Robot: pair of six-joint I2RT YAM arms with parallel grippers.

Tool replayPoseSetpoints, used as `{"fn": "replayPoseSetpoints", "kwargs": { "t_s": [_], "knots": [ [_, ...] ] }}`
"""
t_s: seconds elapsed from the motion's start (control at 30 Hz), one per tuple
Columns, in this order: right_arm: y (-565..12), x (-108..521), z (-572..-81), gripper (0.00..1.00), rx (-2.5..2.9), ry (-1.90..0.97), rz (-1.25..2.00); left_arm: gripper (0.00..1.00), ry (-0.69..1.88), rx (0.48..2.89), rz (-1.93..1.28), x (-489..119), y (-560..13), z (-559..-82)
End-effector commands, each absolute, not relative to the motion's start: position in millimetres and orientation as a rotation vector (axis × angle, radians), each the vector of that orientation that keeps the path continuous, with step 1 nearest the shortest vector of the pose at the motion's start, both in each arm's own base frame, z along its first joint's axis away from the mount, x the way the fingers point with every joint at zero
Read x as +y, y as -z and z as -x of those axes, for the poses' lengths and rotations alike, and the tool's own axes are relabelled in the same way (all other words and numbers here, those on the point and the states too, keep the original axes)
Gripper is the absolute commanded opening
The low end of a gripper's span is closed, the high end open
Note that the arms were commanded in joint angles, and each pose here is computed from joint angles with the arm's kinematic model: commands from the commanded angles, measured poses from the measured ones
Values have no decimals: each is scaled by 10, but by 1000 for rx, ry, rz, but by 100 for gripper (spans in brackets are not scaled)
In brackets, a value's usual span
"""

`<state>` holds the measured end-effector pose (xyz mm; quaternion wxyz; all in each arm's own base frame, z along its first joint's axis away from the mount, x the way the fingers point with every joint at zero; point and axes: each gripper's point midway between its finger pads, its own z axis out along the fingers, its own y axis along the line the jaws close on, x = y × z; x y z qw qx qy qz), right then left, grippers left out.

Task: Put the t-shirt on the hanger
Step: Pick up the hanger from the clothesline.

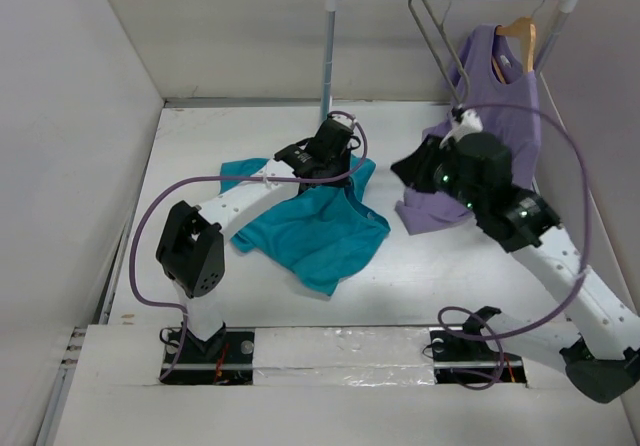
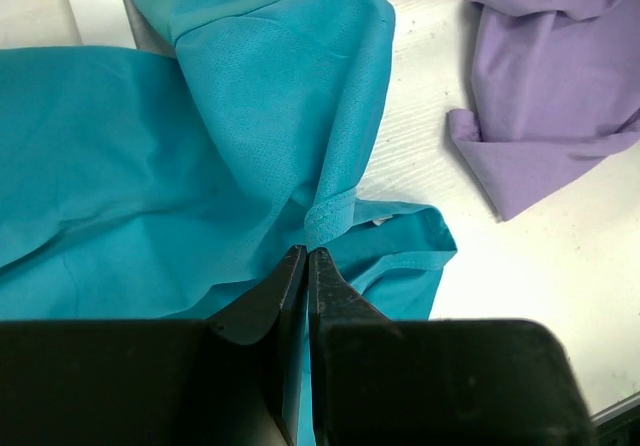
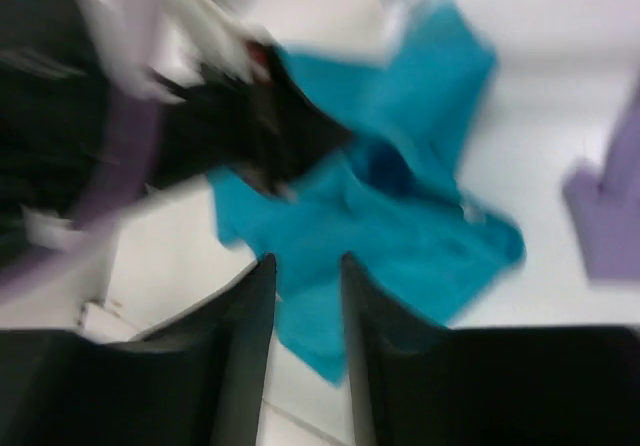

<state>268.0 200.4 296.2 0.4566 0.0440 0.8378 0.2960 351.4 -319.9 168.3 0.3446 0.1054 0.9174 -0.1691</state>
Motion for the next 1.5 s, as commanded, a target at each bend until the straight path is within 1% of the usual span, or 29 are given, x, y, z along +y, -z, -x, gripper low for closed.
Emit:
{"fn": "replayPoseSetpoints", "kwargs": {
  "t_s": [0.0,0.03,0.07,0.1,0.17,0.2,0.23,0.27,0.3,0.33,0.37,0.4,0.43,0.47,0.53,0.57,0.6,0.67,0.8,0.9,0.93,1.03,1.2,1.27,1.33,1.47],
  "knots": [
    [-4135,1842,-2853,20,1790,-687,-61,0,505,2315,-290,-3261,-1926,-3505],
    [-4352,1787,-2930,11,1745,-662,-67,0,510,2306,-293,-3271,-1945,-3514],
    [-4552,1725,-3007,10,1697,-597,-45,0,510,2304,-291,-3277,-1942,-3524],
    [-4970,1626,-3010,11,1601,-575,-62,0,507,2301,-295,-3278,-1948,-3531],
    [-5108,1414,-3295,29,1565,-404,-119,0,504,2294,-295,-3287,-1963,-3554],
    [-5186,1343,-3378,40,1547,-366,-132,0,498,2290,-293,-3283,-1965,-3567],
    [-5372,1148,-3458,58,1502,-322,-171,0,500,2287,-297,-3293,-1965,-3575],
    [-5290,1129,-3667,63,1525,-261,-160,0,499,2287,-298,-3298,-1956,-3582],
    [-5399,1046,-3722,70,1504,-232,-166,0,503,2284,-301,-3308,-1956,-3586],
    [-5372,993,-3831,72,1513,-193,-163,0,507,2284,-303,-3314,-1955,-3584],
    [-5251,895,-4074,73,1545,-128,-158,0,510,2282,-306,-3320,-1957,-3583],
    [-5156,848,-4170,74,1588,-94,-136,0,514,2281,-309,-3325,-1959,-3582],
    [-5310,793,-4188,74,1564,-93,-124,0,514,2280,-311,-3324,-1951,-3581],
    [-5071,692,-4400,74,1640,-38,-120,0,512,2280,-317,-3323,-1940,-3578],
    [-5046,605,-4499,74,1668,-20,-120,0,503,2284,-317,-3309,-1907,-3576],
    [-5131,614,-4507,74,1655,-48,-98,0,501,2284,-318,-3304,-1903,-3575],
    [-5021,586,-4598,74,1685,-51,-91,0,502,2285,-322,-3308,-1888,-3573],
    [-4989,702,-4626,73,1692,-124,-44,0,500,2290,-321,-3308,-1860,-3572],
    [-4754,737,-4732,71,1748,-125,-40,0,500,2291,-324,-3318,-1846,-3580],
    [-4635,704,-4787,65,1774,-125,-65,0,501,2290,-324,-3323,-1848,-3585],
    [-4563,709,-4808,60,1790,-124,-67,0,499,2293,-324,-3322,-1835,-3584],
    [-4470,686,-4868,48,1806,-111,-96,0,498,2296,-323,-3321,-1825,-3582],
    [-4323,683,-4943,49,1846,-115,-97,0,501,2298,-325,-3328,-1825,-3582],
    [-4328,651,-4943,48,1843,-100,-111,0,499,2298,-325,-3327,-1829,-3584],
    [-4325,648,-4946,44,1843,-97,-111,0,498,2297,-326,-3326,-1832,-3584],
    [-4312,627,-4960,44,1842,-84,-117,0,498,2301,-323,-3326,-1823,-3583]
  ]
}}
